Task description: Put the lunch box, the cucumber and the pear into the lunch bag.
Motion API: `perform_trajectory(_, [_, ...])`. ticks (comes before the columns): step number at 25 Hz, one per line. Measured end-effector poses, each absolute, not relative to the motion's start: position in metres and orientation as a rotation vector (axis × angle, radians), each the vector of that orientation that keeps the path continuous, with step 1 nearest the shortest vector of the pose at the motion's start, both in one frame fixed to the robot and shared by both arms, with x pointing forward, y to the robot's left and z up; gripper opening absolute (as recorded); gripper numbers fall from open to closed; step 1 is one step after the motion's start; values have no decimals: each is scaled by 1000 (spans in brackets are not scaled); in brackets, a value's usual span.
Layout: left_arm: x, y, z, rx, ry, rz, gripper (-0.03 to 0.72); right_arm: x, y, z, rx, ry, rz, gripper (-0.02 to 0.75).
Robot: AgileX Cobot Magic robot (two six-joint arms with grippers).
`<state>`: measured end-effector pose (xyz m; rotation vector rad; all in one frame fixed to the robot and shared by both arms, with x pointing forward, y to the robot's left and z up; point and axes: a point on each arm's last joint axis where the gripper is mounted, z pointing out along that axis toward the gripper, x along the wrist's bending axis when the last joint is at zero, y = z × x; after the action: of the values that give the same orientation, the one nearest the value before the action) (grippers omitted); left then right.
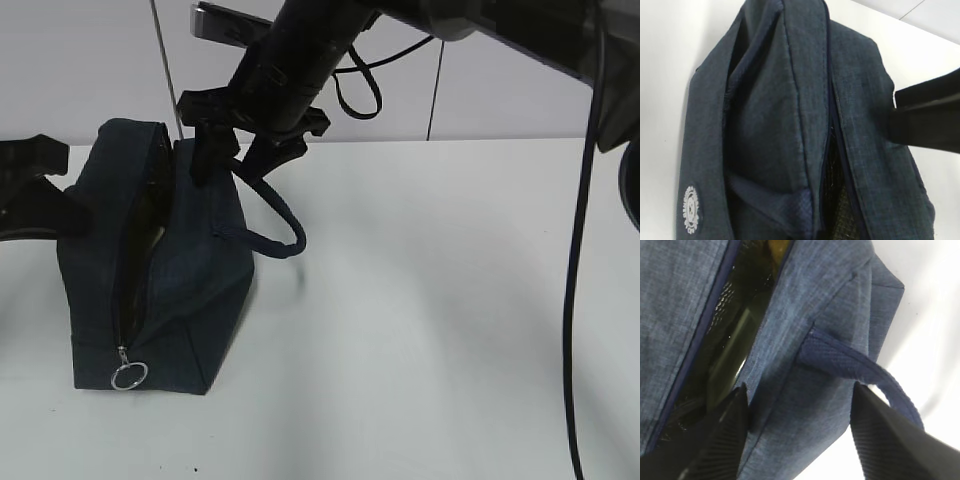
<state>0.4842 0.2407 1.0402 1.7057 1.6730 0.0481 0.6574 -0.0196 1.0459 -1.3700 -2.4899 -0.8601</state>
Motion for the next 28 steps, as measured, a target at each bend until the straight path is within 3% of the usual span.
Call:
perform_trajectory(10, [484, 241, 1040, 1704, 1673, 50, -15, 652, -6, 1037, -1331, -2457, -847, 396])
perform_trajectory(12, [484, 241, 1040, 1704, 1673, 50, -15, 653, -3, 1027, -1332, -2451, -823, 314])
perform_trajectory(15, [484, 241, 1040, 1704, 1673, 50, -15, 654, -3, 1024, -1331, -2462, -808, 97])
perform_trajectory(17, [485, 241, 1040, 1698, 1674, 48, -15, 655, -6, 1024, -1338, -2504, -794, 23])
perform_trajectory(28, [497, 207, 1050, 1724, 1526, -8, -15, 653, -37, 1070, -1426, -2799, -758, 7])
